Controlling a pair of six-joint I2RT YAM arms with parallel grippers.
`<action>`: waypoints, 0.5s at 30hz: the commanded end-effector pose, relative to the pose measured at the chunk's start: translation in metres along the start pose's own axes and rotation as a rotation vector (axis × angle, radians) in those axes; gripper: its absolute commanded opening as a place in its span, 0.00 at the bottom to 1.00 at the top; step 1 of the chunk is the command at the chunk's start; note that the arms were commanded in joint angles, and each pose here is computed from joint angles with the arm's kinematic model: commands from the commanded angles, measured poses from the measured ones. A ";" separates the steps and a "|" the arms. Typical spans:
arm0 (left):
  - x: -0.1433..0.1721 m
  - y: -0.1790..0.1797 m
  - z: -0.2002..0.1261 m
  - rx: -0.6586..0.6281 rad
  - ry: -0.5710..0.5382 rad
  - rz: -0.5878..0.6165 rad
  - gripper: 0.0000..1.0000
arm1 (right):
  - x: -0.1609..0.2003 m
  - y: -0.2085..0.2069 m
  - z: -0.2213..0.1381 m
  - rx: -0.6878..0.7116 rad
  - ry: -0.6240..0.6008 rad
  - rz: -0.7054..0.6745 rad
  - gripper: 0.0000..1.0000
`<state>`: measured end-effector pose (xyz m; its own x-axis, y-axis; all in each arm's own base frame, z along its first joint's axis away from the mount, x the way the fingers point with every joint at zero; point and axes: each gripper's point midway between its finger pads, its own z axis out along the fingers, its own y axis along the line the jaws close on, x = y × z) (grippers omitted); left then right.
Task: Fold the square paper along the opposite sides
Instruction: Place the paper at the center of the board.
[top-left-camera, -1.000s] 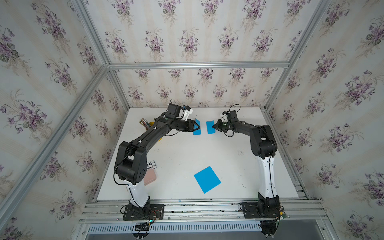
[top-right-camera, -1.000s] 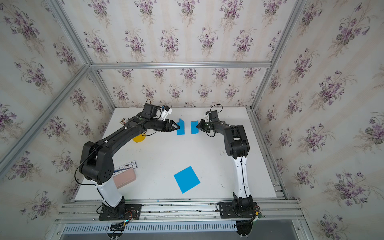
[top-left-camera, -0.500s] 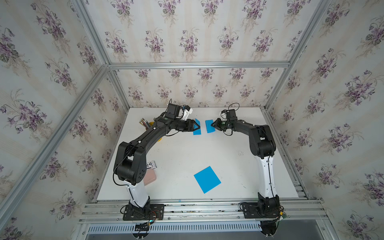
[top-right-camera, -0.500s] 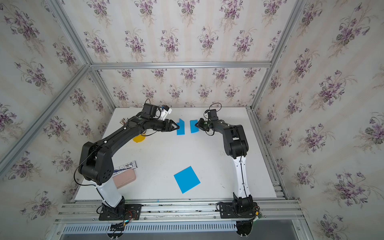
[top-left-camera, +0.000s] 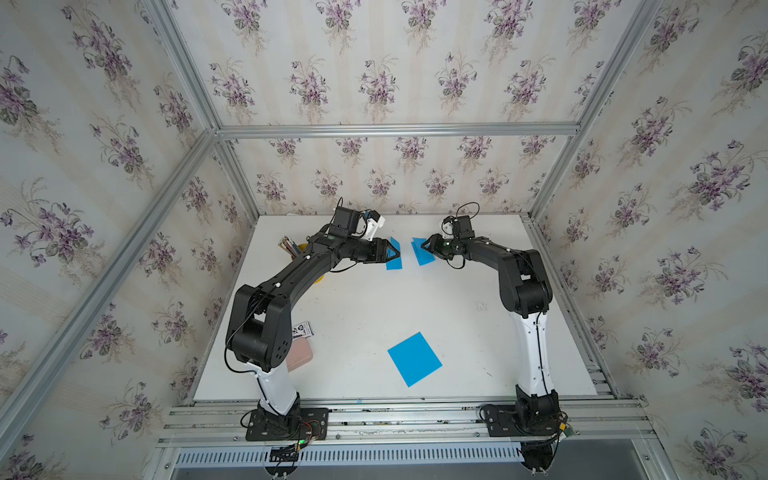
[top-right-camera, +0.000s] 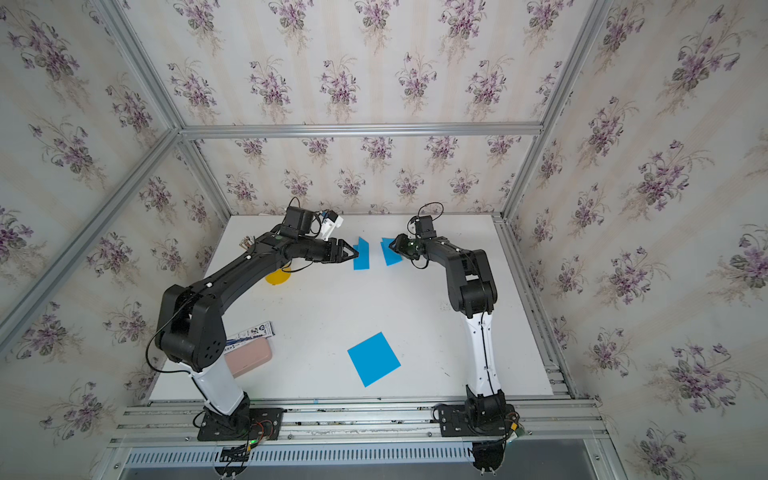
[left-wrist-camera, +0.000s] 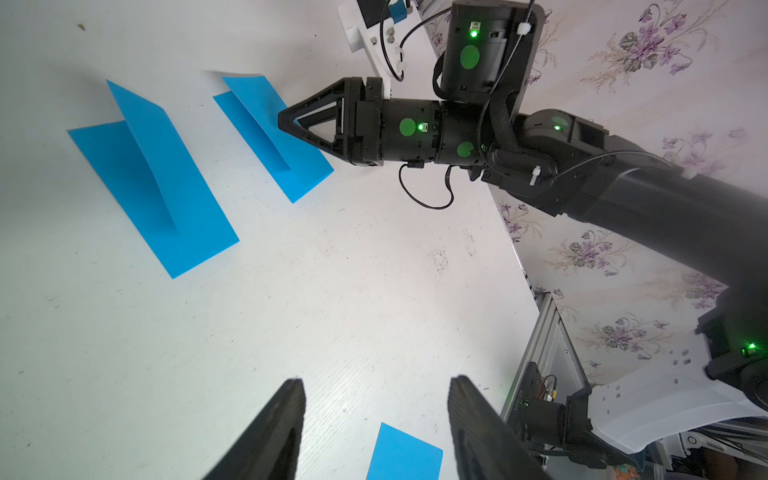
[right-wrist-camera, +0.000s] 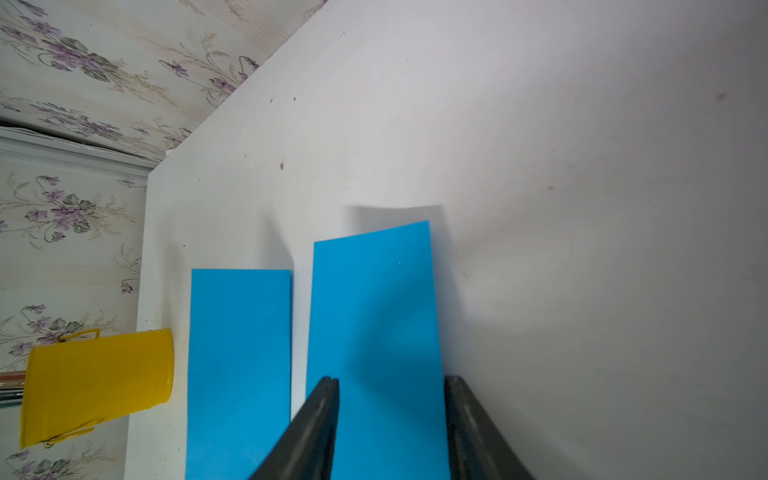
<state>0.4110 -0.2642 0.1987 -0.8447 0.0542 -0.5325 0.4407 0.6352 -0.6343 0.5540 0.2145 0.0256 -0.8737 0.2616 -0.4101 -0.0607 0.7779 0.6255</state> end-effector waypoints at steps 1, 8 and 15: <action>-0.005 -0.006 -0.003 0.019 -0.018 0.029 0.60 | 0.020 -0.025 -0.001 0.142 0.056 0.003 0.50; -0.004 -0.007 -0.003 0.022 -0.019 0.030 0.60 | 0.029 -0.022 0.002 0.198 0.074 -0.048 0.51; -0.004 -0.007 -0.003 0.023 -0.020 0.030 0.60 | 0.033 -0.014 0.007 0.181 0.084 -0.037 0.52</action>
<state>0.4091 -0.2642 0.1990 -0.8449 0.0552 -0.5321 0.4414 0.6339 -0.6351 0.5509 0.2244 0.0247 -0.8616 0.1947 -0.4688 -0.0881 0.8521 0.5159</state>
